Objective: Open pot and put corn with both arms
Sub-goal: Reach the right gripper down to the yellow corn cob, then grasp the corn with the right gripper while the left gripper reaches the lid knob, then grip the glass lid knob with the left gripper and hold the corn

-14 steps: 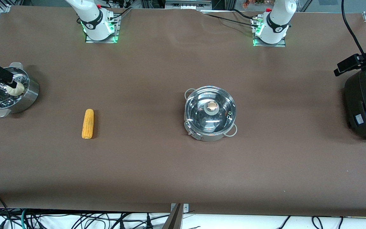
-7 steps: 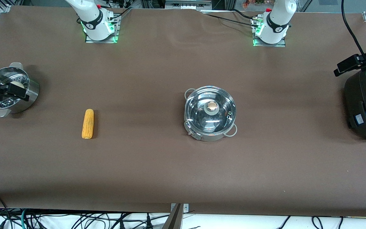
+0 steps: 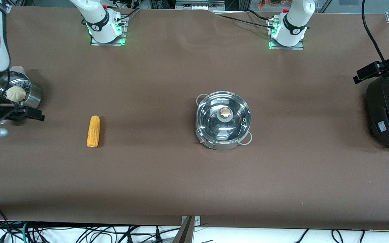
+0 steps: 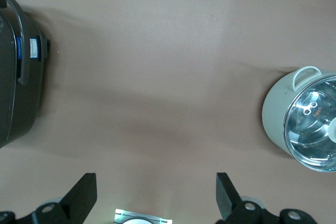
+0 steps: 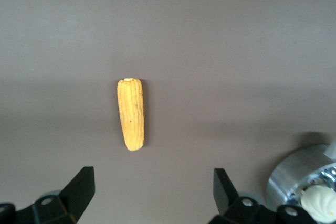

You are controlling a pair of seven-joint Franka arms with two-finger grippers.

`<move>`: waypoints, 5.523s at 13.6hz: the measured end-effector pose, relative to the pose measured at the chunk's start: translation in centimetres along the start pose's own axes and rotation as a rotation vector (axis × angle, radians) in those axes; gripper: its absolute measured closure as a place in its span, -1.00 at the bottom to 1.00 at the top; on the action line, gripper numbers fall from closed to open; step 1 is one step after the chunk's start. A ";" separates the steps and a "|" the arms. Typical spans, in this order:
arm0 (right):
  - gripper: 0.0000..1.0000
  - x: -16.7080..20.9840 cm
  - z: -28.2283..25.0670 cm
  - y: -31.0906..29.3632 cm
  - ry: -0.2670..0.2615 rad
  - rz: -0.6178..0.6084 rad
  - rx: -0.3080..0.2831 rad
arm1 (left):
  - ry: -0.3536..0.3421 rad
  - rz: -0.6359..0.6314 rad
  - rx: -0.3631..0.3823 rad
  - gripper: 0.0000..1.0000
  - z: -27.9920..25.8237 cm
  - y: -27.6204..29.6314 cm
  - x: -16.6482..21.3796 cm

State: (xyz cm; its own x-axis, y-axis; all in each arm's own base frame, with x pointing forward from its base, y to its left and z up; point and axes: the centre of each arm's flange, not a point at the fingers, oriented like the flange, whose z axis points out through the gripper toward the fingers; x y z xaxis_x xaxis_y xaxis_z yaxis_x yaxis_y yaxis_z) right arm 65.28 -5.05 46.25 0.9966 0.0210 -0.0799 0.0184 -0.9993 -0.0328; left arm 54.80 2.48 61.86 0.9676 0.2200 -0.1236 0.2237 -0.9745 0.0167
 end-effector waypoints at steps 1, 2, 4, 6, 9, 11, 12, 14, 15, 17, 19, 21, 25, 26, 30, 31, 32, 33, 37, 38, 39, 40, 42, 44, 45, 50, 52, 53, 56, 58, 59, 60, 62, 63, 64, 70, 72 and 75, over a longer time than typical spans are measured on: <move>-1.00 0.8 1.8 -0.3 -0.009 -0.006 0.000 | 0.000 0.001 0.000 -1.00 0.0 0.0 0.0; -1.00 1.5 3.5 -0.9 -0.018 -0.015 0.000 | 0.000 0.003 0.000 -1.00 0.0 0.2 0.0; -1.00 2.8 6.9 -2.9 -0.030 -0.017 -0.002 | 0.000 0.007 0.001 -1.00 0.0 0.3 -0.1; -1.00 3.9 10.3 -6.0 -0.034 -0.012 -0.008 | 0.000 0.010 0.001 -1.00 0.0 0.4 -0.1; -1.00 4.5 13.5 -11.2 -0.009 -0.013 -0.019 | -0.002 0.035 0.003 -1.00 0.2 1.5 -0.2; -1.00 4.3 15.3 -11.6 0.016 -0.013 -0.020 | 0.007 0.142 0.001 -1.00 0.6 1.2 -0.1; -1.00 4.1 16.3 -11.1 0.020 -0.007 -0.022 | 0.009 0.198 -0.001 -1.00 0.8 0.5 0.0; -1.00 3.8 17.9 -10.0 0.024 0.000 -0.026 | 0.008 0.250 -0.003 -1.00 0.9 -0.7 0.1; -1.00 3.5 18.7 -9.4 0.029 -0.005 -0.028 | 0.007 0.265 -0.007 -1.00 1.0 -0.8 0.0; -1.00 2.9 20.5 -8.4 0.036 -0.010 -0.033 | -0.002 0.275 -0.007 -1.00 1.5 -0.5 0.0; -1.00 1.9 22.4 -7.8 0.020 -0.006 -0.036 | -0.021 0.283 -0.007 -1.00 2.4 -0.4 0.0; -1.00 0.7 24.4 -7.3 0.004 0.001 -0.039 | -0.039 0.331 -0.007 -0.99 3.2 -0.4 0.0; -1.00 -0.9 26.7 -6.5 -0.013 0.012 -0.043 | -0.045 0.327 -0.007 -0.65 3.6 3.2 -0.7; -1.00 -1.0 26.8 -6.5 -0.013 0.012 -0.043 | -0.048 0.306 0.000 -0.78 3.9 5.6 -1.2; -1.00 -1.2 27.0 -6.5 -0.014 0.012 -0.043 | -0.031 0.239 -0.011 -1.00 5.6 14.7 -3.4; -1.00 -1.2 27.0 -6.5 -0.015 0.012 -0.043 | -0.027 0.232 -0.020 -1.00 6.1 16.3 -3.7; -1.00 -1.3 27.1 -6.5 -0.017 0.012 -0.043 | -0.025 0.223 -0.028 -1.00 6.8 17.8 -3.8; -1.00 -1.4 27.2 -6.5 -0.020 0.012 -0.043 | -0.021 0.210 -0.034 -1.00 7.6 19.4 -3.9; -1.00 -1.8 27.6 -6.6 -0.029 0.011 -0.042 | -0.014 0.174 -0.047 -1.00 12.7 26.7 -5.7; -1.00 -1.8 27.5 -6.7 -0.029 0.010 -0.042 | -0.020 0.155 -0.048 -1.00 14.1 28.4 -6.5; -1.00 -1.8 27.5 -6.7 -0.029 0.009 -0.041 | -0.023 0.135 -0.051 -1.00 15.4 30.1 -7.4; -1.00 -1.8 27.4 -6.7 -0.028 0.009 -0.041 | -0.026 0.124 -0.055 -1.00 16.6 31.7 -8.0; -0.92 -1.9 27.4 -6.7 -0.028 0.009 -0.041 | -0.030 0.128 -0.066 -1.00 19.1 34.1 -8.6; -0.45 -2.0 27.4 -6.7 -0.030 0.009 -0.041 | -0.025 0.142 -0.073 -1.00 21.7 35.6 -8.3; -0.21 -2.0 27.5 -6.7 -0.032 0.009 -0.041 | -0.017 0.154 -0.068 -1.00 23.0 36.2 -8.0; 0.29 -2.1 27.4 -6.7 -0.031 0.009 -0.040 | -0.004 0.188 -0.068 -1.00 27.3 38.2 -7.7; 0.37 -2.1 27.3 -6.7 -0.030 0.009 -0.040 | 0.006 0.200 -0.063 -1.00 28.1 38.6 -7.7; 0.37 -2.1 27.3 -6.7 -0.030 0.009 -0.040 | 0.010 0.204 -0.058 -1.00 28.4 38.6 -7.6; 0.39 -2.1 27.3 -6.7 -0.030 0.009 -0.040 | 0.011 0.197 -0.051 -1.00 29.1 38.2 -6.9; 0.47 -2.1 27.2 -6.7 -0.029 0.009 -0.040 | 0.018 0.189 -0.053 -1.00 28.9 38.0 -6.4; 0.47 -2.1 27.1 -6.8 -0.027 0.009 -0.040 | 0.022 0.188 -0.056 -0.97 28.7 38.0 -6.3; 0.47 -2.0 27.0 -6.8 -0.024 0.008 -0.040 | 0.027 0.187 -0.060 -0.95 28.4 38.1 -6.2; 0.47 -1.8 26.4 -6.8 -0.012 0.007 -0.039 | 0.033 0.184 -0.064 -0.94 28.1 38.1 -5.9; 0.47 -1.6 26.0 -6.9 -0.004 0.006 -0.038 | 0.032 0.184 -0.064 -0.92 28.1 38.1 -5.9; 0.47 -1.5 25.4 -7.0 0.003 0.005 -0.037 | 0.030 0.183 -0.063 -0.91 28.3 38.0 -5.8; 0.47 -0.3 22.6 -7.3 0.019 0.002 -0.034 | 0.044 0.181 -0.071 -0.78 29.3 38.6 -5.1; 0.47 0.1 22.0 -7.3 0.030 0.001 -0.034 | 0.046 0.177 -0.073 -0.72 29.3 38.6 -4.8; 0.47 0.6 19.9 -7.5 0.023 -0.001 -0.031 | 0.049 0.176 -0.076 -0.68 29.1 38.7 -4.6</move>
State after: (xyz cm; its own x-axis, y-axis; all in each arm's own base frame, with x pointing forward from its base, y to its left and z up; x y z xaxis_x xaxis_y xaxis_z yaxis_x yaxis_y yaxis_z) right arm 64.15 3.12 26.67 0.9981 0.0219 -0.0569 0.0218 -0.9998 -0.0019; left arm 55.60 -37.51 34.15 0.9967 0.0504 -0.0639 0.0572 -0.9924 0.1090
